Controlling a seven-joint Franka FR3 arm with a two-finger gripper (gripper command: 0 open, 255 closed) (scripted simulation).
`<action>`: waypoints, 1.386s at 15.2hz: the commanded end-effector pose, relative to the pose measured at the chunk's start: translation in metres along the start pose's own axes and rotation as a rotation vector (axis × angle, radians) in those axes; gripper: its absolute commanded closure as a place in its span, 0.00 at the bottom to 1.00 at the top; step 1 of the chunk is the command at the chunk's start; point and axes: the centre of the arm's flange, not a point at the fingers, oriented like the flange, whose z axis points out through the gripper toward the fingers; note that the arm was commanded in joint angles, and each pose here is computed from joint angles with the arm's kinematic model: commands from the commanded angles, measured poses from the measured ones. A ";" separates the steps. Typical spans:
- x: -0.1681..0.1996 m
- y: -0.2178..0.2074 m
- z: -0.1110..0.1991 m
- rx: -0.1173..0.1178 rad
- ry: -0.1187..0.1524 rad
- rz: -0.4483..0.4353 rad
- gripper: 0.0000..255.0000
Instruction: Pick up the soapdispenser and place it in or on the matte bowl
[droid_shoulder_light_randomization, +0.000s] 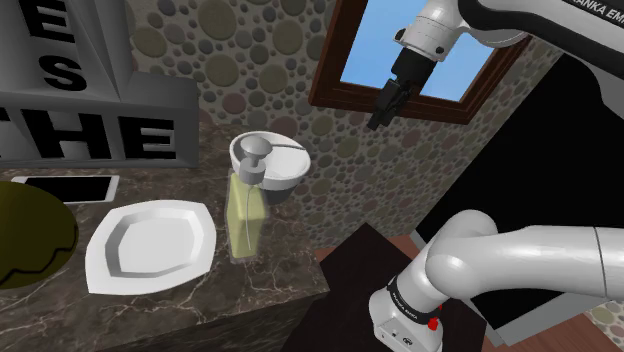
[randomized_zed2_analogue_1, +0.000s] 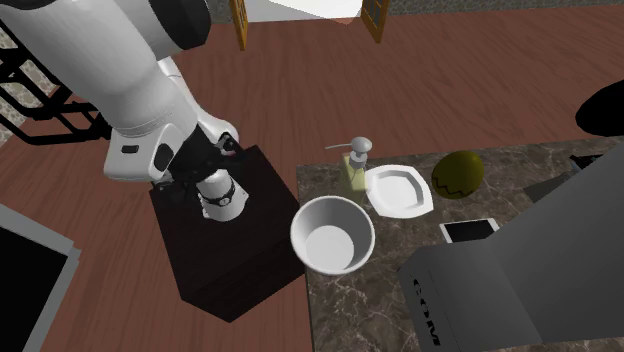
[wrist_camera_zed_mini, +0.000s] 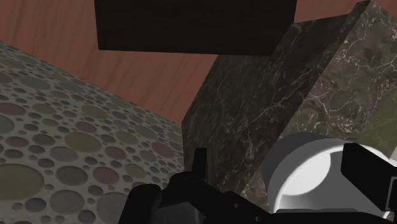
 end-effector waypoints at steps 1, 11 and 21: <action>0.000 0.000 0.000 0.000 0.000 0.000 0.00; 0.056 -0.116 0.049 -0.012 -0.079 0.113 0.00; 0.120 -0.225 0.104 -0.025 -0.158 0.226 0.00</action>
